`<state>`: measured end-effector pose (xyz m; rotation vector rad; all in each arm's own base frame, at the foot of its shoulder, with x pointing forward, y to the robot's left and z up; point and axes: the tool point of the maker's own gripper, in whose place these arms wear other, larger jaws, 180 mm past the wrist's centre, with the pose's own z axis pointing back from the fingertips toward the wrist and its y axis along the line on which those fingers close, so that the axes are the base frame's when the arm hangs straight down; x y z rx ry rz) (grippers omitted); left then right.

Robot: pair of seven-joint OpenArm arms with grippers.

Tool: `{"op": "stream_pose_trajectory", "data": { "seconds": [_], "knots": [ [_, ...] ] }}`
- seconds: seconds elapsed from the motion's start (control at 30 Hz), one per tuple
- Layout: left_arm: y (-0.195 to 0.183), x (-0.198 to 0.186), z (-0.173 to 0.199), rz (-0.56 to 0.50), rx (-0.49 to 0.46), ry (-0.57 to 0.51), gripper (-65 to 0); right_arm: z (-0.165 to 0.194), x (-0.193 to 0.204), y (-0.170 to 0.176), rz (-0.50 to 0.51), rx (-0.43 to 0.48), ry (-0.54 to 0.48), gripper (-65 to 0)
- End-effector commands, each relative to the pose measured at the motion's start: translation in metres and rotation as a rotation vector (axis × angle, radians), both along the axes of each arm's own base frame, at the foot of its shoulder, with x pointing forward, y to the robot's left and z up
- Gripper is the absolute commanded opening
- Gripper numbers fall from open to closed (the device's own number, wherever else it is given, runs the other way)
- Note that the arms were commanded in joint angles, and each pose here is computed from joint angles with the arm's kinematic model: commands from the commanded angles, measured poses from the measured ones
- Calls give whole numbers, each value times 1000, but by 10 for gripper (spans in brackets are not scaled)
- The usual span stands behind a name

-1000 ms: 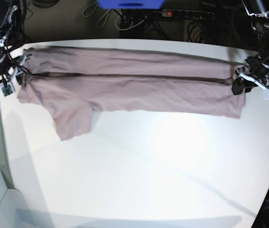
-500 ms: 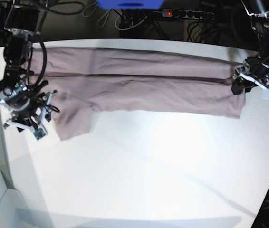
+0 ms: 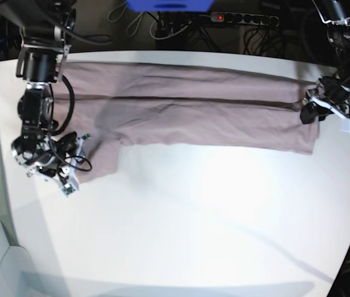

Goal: Layout the t-shirt on the table in an organized manner, then fold the t-shirt properly
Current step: 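Lower the folded hem onto the shirt with both grippers, then drag the folded strip toward the robot base with both grippers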

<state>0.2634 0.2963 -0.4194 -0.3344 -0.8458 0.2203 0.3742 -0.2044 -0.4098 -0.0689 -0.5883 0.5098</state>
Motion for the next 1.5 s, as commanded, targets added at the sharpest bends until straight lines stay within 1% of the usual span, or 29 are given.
{"op": "stream_pose_trajectory", "data": {
  "seconds": [0.0,0.1,0.17,0.23,0.27,0.3,0.37,0.4,0.5,0.57,0.7,0.8,0.93,1.1,1.33,1.4,1.47],
  "knots": [
    [6,6,12,-2,17,-34,-388,16,18,-1,-5,9,-54,-335],
    [6,6,12,-2,17,-34,-388,7,18,4,-7,30,-24,-340],
    [6,6,11,-2,17,-33,-388,3,18,6,-6,43,-21,-342],
    [6,6,11,-2,17,-33,-388,0,19,11,3,70,-39,-374],
    [6,6,11,-2,17,-33,-388,-3,18,13,4,79,-37,-411],
    [6,5,11,-2,17,-31,-388,-6,17,13,4,83,-33,-464],
    [6,4,10,-2,17,-30,-388,-5,17,11,-3,82,-34,-598],
    [6,4,10,-2,17,-30,-388,-3,18,9,-4,80,-39,-650],
    [6,6,11,-2,17,-33,-388,15,17,3,-3,31,-78,-650],
    [6,6,11,-2,17,-33,-388,42,10,-8,-11,-32,-138,-650],
    [6,7,12,-2,17,-35,-388,90,-13,-12,-16,-143,-233,-650],
    [6,7,12,-2,17,-36,-388,104,-30,-13,-18,-191,-251,-650],
    [6,8,12,-3,15,-35,-388,99,-50,-12,-11,-206,-231,-650],
    [6,12,13,0,12,-42,-388,71,-81,-11,1,-205,-144,-650],
    [6,11,13,-1,13,-41,-388,48,-112,-12,5,-206,-57,-650],
    [6,11,13,-1,13,-41,-388,47,-120,-19,-13,-214,-45,-650],
    [6,11,13,-1,13,-41,-388,53,-125,-22,-20,-227,-59,-650]
  ]
}}
